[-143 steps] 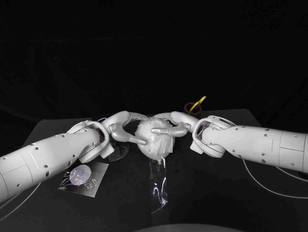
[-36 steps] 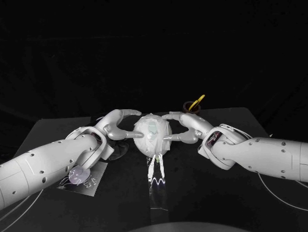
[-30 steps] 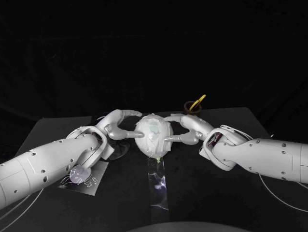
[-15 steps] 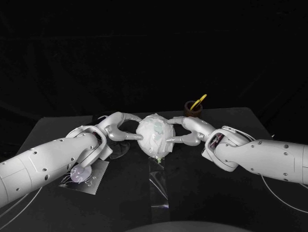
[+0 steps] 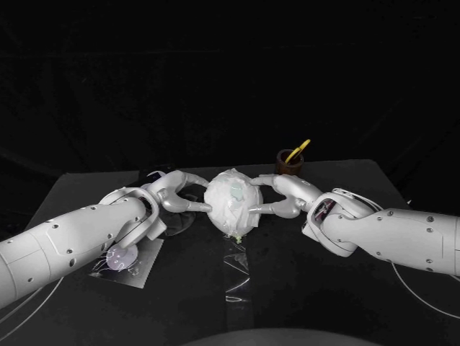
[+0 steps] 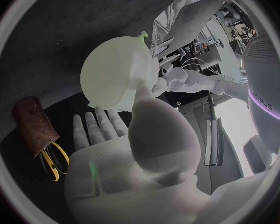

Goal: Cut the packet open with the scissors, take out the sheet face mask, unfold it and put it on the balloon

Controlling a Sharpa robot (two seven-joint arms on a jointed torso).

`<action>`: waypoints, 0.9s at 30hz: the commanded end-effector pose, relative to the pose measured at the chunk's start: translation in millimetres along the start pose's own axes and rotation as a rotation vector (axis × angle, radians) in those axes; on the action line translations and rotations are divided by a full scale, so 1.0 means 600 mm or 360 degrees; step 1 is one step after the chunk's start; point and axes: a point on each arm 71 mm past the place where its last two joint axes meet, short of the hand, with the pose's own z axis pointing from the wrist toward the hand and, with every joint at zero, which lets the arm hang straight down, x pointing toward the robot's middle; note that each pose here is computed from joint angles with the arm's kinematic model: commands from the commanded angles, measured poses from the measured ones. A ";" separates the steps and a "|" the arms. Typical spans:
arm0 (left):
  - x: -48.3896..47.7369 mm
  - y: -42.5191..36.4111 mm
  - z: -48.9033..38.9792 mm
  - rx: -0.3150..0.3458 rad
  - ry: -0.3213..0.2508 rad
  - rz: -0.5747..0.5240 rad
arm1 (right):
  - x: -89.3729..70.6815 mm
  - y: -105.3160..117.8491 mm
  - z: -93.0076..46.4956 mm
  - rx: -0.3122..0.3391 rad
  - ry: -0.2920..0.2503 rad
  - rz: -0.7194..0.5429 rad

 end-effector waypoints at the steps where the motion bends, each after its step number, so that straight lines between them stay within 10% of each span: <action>1: 0.001 0.007 -0.003 -0.0057 0.0038 0.0008 | 0.008 0.000 -0.002 0.0002 0.0050 0.0000; 15: -0.013 0.021 -0.022 -0.0083 -0.0062 0.0020 | 0.005 0.000 -0.003 0.0000 0.0026 0.0011; 27: -0.022 0.006 -0.041 0.0011 -0.0248 -0.0369 | -0.010 0.008 -0.009 -0.0118 -0.0150 0.0175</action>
